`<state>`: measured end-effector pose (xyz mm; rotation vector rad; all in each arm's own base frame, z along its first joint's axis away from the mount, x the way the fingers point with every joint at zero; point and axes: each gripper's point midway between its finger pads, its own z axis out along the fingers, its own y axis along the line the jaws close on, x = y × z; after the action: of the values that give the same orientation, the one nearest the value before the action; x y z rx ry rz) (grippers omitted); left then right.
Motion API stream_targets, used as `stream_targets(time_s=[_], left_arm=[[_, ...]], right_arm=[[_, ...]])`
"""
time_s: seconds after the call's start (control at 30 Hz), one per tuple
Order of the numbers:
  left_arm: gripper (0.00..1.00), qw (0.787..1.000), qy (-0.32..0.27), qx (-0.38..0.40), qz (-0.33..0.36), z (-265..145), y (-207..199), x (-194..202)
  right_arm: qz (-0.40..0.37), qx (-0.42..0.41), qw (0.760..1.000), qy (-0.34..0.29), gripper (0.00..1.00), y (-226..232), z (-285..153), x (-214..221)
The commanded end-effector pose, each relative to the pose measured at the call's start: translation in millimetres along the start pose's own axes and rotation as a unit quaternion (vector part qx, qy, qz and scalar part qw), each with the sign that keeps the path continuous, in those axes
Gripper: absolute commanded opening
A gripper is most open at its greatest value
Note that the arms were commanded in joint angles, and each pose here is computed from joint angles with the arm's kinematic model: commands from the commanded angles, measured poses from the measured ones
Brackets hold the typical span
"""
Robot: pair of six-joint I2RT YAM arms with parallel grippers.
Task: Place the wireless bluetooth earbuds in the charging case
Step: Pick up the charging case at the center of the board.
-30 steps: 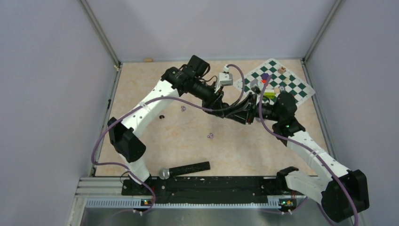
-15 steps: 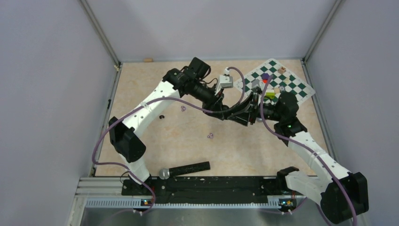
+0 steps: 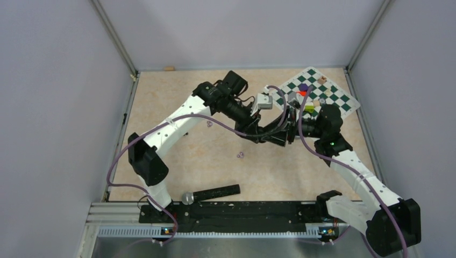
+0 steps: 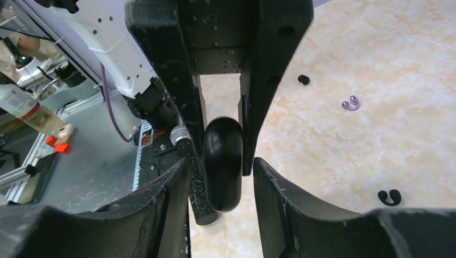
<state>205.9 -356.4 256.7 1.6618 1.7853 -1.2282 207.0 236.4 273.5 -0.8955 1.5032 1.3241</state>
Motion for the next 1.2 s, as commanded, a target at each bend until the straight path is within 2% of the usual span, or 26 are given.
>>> stream_targets(time_s=[0.0,0.17,0.4,0.7,0.83,1.07,1.17], left_arm=[[0.14,1.000,0.015,0.011,0.011,9,-3,1],[0.14,1.000,0.016,0.012,0.015,9,-4,-2],[0.13,1.000,0.010,0.006,0.020,5,-7,-7],[0.13,1.000,0.010,0.004,0.019,5,-6,-6],[0.13,1.000,0.011,0.005,0.018,6,-6,-5],[0.13,1.000,0.012,0.004,0.016,7,-4,-5],[0.13,1.000,0.011,0.003,0.016,6,-4,-6]], right_arm=[[-0.040,-0.022,0.999,-0.011,0.45,8,-1,-18],[-0.044,-0.031,0.999,-0.004,0.29,9,-1,-14],[-0.046,-0.034,0.998,0.005,0.29,9,-1,-9],[-0.045,-0.040,0.998,0.008,0.39,11,0,-8],[-0.045,-0.040,0.998,0.007,0.31,12,1,-8],[-0.043,-0.043,0.998,0.011,0.31,12,3,-6],[-0.040,-0.038,0.998,0.012,0.22,10,3,-6]])
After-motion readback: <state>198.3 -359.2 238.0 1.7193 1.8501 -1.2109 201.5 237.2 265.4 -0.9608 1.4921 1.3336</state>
